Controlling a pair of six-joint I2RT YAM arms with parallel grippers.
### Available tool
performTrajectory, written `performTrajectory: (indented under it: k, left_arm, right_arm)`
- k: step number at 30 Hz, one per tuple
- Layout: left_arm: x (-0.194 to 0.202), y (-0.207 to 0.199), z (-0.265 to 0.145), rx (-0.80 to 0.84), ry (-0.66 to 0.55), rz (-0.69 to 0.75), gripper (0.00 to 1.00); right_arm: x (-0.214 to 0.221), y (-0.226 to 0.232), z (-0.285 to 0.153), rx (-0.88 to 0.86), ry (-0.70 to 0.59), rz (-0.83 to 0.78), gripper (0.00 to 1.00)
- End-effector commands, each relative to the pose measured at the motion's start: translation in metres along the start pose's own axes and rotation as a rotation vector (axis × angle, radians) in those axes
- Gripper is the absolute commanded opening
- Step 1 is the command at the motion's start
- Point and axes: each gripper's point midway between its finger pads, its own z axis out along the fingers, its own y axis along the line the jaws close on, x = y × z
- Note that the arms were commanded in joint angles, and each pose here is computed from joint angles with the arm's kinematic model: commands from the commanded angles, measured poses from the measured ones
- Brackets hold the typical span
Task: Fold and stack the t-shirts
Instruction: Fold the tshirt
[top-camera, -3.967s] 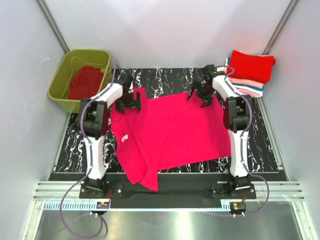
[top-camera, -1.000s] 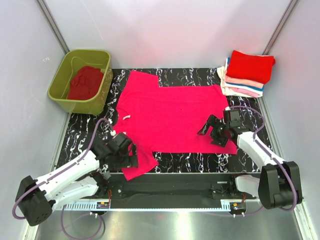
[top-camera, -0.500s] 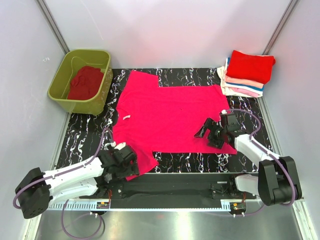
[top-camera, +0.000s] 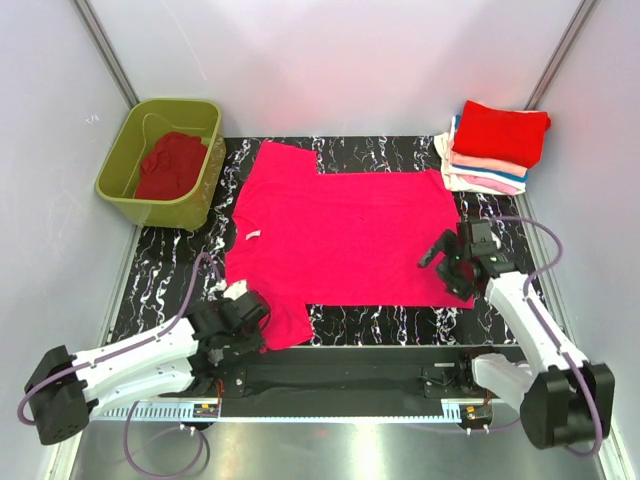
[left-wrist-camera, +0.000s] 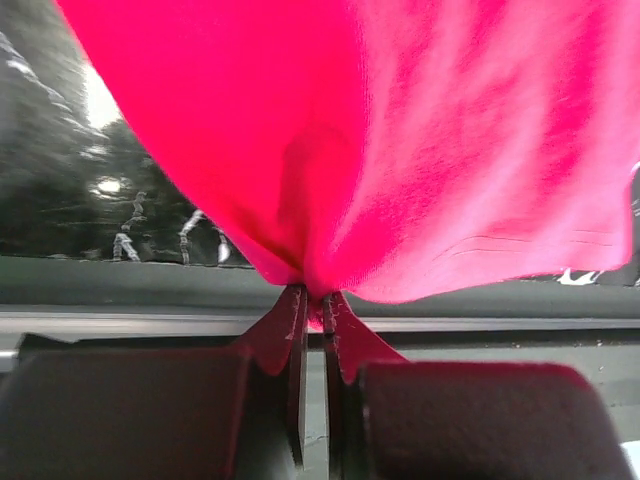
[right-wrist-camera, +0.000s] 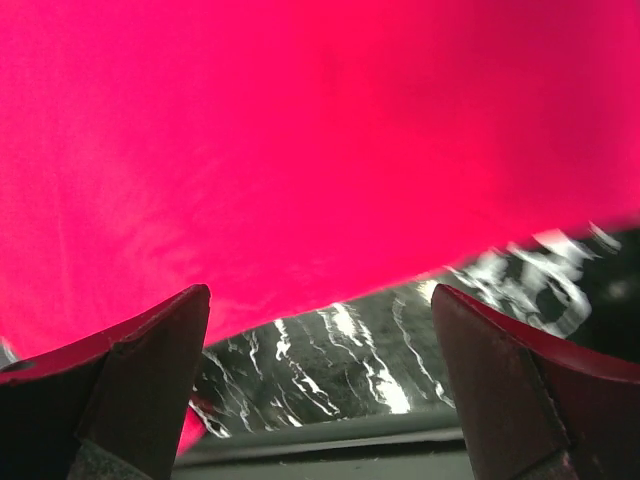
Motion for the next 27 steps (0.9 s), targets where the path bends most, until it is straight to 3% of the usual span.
performTrajectory:
  k: [1, 5, 10, 23, 27]
  left_arm:
    - [-0.047, -0.02, -0.018, 0.047, -0.212, -0.013, 0.04]
    - [-0.048, -0.024, -0.019, 0.051, -0.207, 0.005, 0.03]
    - [-0.048, -0.03, -0.02, 0.09, -0.209, 0.017, 0.03]
    - [-0.048, -0.032, -0.018, 0.117, -0.217, 0.011, 0.01]
    - [-0.048, -0.027, -0.019, 0.115, -0.224, -0.009, 0.01]
  right_arm:
    - [-0.004, -0.055, -0.03, 0.283, -0.072, 0.238, 1.0]
    - [-0.023, -0.1, -0.037, 0.311, -0.113, 0.53, 1.0]
    - [-0.028, -0.129, -0.026, 0.264, -0.051, 0.695, 1.0]
    - [-0.032, -0.14, 0.017, 0.225, -0.007, 0.754, 0.89]
    - [-0.019, -0.141, 0.035, 0.204, 0.056, 0.759, 0.74]
